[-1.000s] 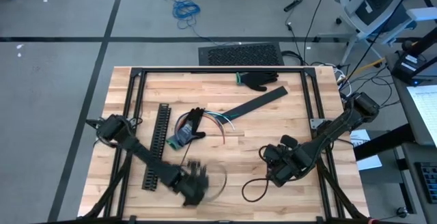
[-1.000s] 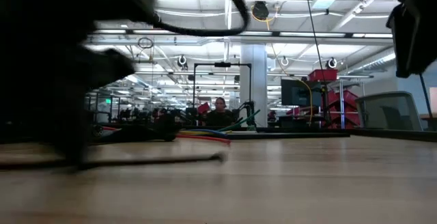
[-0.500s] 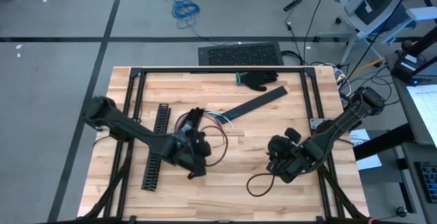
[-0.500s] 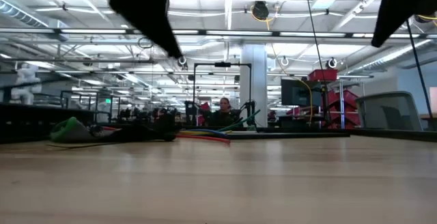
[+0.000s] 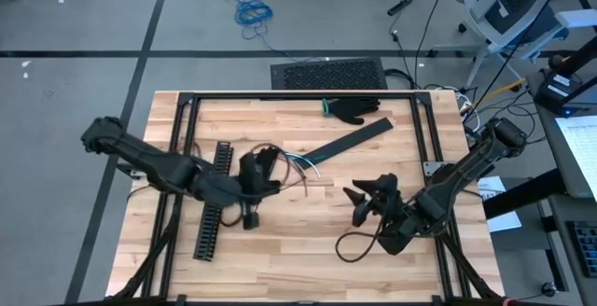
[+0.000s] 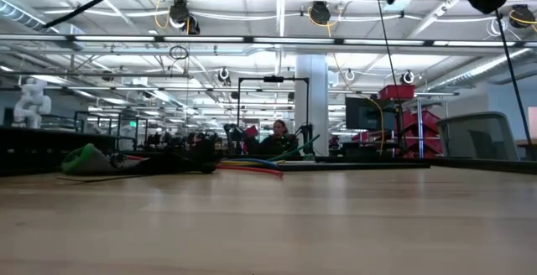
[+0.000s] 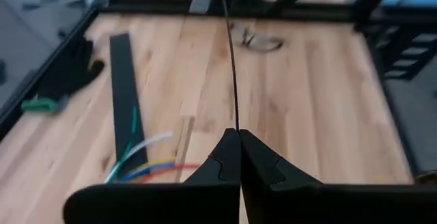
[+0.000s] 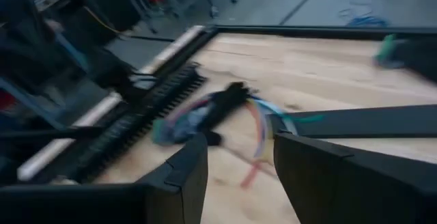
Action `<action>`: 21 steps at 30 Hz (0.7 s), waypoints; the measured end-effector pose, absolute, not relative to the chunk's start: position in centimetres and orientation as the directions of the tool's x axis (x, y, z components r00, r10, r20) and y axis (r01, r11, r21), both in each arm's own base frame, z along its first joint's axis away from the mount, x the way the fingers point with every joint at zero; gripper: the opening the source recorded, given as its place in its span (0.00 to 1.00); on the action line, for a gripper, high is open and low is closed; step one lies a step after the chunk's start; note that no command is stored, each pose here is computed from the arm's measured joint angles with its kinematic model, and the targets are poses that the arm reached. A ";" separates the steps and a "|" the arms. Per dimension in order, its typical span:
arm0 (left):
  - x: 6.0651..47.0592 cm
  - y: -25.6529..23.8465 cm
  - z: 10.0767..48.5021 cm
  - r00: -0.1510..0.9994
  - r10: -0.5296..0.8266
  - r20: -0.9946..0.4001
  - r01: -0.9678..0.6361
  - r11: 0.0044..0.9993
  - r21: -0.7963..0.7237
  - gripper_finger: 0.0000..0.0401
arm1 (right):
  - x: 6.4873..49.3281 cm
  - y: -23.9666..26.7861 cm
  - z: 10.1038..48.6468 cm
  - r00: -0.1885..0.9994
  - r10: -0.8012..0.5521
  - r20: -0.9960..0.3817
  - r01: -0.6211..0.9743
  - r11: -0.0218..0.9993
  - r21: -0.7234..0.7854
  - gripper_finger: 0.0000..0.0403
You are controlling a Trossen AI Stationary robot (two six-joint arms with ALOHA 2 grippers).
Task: Ziptie cables
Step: Wrap the cable wires with the black zip tie
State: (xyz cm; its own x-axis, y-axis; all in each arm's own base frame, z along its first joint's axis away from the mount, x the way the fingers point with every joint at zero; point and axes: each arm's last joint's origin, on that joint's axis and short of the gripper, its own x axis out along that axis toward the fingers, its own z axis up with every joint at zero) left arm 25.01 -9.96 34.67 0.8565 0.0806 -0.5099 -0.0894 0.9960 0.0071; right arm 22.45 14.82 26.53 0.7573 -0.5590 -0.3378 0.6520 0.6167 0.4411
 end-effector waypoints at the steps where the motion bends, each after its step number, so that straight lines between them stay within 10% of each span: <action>1: 24.6 -9.7 35.2 0.865 0.059 -0.498 -0.073 0.997 -0.009 0.00 | 22.7 14.9 26.4 0.767 -0.552 -0.328 0.640 0.616 0.460 0.38; 21: 17.3 -3.3 31.0 0.983 -0.098 0.155 0.133 0.963 -0.235 0.00 | 29.0 9.3 31.2 0.867 -0.497 0.027 0.388 0.709 0.589 0.38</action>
